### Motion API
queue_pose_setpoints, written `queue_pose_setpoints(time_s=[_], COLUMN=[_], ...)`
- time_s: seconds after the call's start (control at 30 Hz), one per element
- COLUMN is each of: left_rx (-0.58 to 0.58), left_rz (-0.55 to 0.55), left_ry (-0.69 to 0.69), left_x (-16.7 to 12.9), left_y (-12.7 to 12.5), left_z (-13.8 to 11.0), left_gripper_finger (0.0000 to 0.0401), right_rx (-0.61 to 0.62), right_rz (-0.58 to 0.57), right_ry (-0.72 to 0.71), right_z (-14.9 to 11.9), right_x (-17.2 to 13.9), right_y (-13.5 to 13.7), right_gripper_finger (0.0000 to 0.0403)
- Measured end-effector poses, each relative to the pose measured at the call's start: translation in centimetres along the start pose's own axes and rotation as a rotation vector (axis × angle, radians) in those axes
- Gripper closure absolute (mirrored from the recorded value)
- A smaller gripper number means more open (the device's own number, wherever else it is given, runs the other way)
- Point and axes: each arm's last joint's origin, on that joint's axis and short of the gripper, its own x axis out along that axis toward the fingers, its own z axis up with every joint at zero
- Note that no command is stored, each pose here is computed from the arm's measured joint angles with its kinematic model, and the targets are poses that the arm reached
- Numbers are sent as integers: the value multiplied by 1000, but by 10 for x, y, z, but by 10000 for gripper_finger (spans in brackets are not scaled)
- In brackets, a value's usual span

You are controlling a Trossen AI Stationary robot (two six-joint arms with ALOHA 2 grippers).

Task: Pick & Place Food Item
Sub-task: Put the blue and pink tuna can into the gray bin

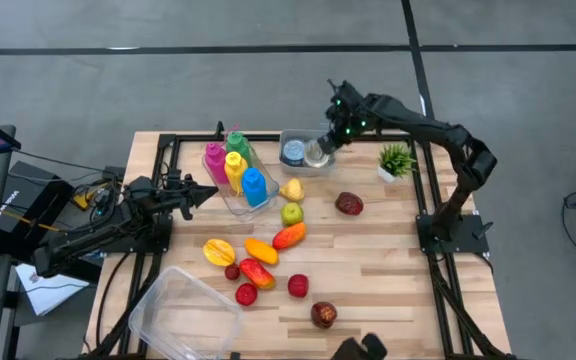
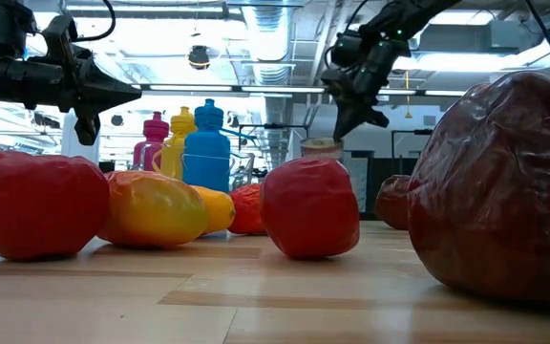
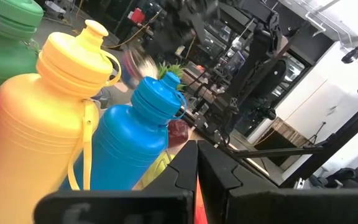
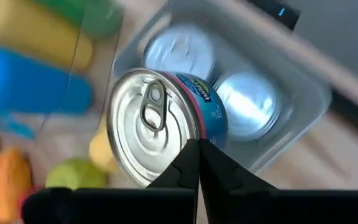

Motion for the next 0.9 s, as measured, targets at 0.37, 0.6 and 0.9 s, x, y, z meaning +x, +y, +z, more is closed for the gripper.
queue_pose_setpoints(time_s=[0.37, 0.6, 0.9], left_rx=[0, 0, 0], left_rz=[0, 0, 0], left_ry=[0, 0, 0], left_x=[0, 0, 0], left_y=[0, 0, 0], left_z=[0, 0, 0], left_gripper_finger=[401, 401, 401], right_rx=[102, 117, 103], right_rz=[-56, -48, -119], right_ry=[34, 98, 62], right_z=[16, 14, 16], right_x=[30, 59, 60], right_y=[-45, -53, -53], right_gripper_finger=[403, 403, 388])
